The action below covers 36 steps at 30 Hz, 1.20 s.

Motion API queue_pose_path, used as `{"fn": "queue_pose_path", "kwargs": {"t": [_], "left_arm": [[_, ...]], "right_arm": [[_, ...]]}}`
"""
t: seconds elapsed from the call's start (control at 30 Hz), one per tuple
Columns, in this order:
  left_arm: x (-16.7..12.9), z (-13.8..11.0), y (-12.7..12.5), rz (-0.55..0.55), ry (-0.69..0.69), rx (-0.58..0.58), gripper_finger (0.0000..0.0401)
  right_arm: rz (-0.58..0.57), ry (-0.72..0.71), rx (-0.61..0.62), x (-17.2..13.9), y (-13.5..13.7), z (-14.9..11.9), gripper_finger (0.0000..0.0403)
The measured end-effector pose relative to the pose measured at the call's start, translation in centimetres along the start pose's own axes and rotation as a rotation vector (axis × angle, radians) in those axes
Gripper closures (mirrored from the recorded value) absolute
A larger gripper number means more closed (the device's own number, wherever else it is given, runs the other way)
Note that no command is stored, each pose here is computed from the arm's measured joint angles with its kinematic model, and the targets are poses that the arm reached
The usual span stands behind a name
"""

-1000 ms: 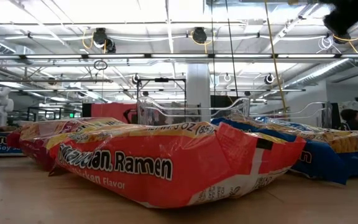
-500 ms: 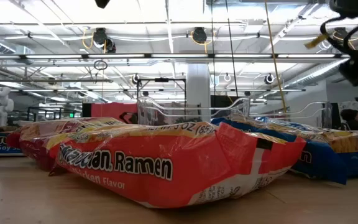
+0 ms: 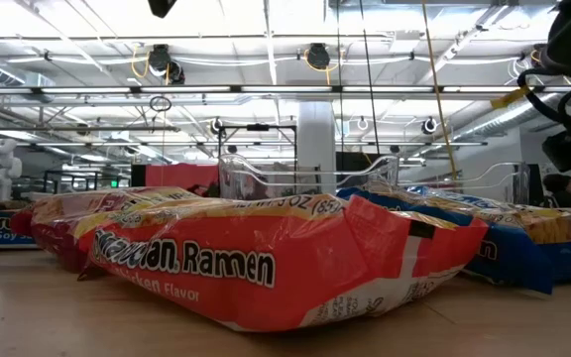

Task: Sort Maruchan noodles
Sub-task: Put the right orange noodle pack into the top right transparent bin

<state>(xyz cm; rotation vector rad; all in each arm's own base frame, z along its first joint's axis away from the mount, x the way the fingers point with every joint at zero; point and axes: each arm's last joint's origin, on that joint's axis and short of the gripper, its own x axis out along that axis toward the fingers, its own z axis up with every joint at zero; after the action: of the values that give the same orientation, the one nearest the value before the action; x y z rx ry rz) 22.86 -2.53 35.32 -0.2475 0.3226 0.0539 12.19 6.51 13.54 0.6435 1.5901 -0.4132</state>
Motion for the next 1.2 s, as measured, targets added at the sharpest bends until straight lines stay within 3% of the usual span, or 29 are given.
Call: {"fn": "queue_pose_path", "kwargs": {"t": [0.23, 0.57, 0.8, 1.03, 1.2], "left_arm": [[0.0, -0.4, 0.3, 0.061, 0.033, 0.009, 0.0389], [0.1, -0.6, 0.4, 0.100, 0.038, 0.002, 0.0389], [0.1, -0.4, 0.6, 0.140, 0.016, -0.003, 0.0389], [0.1, 0.1, 0.6, 0.140, -0.046, -0.133, 0.0389], [0.1, 0.1, 0.6, 0.140, -0.044, -0.076, 0.0389]], "right_arm": [[-0.008, -0.037, -0.040, 0.1, 0.0, 0.1, 0.0231], [0.023, -0.080, -0.032, 0.1, 0.4, 0.4, 0.0392], [0.134, -0.077, 0.036, -1.2, 1.5, 0.5, 0.0401], [0.267, -0.152, 0.106, -5.1, 4.2, 1.2, 0.0402], [0.343, -0.202, 0.183, -7.7, 5.5, 1.5, 0.0403]]}}
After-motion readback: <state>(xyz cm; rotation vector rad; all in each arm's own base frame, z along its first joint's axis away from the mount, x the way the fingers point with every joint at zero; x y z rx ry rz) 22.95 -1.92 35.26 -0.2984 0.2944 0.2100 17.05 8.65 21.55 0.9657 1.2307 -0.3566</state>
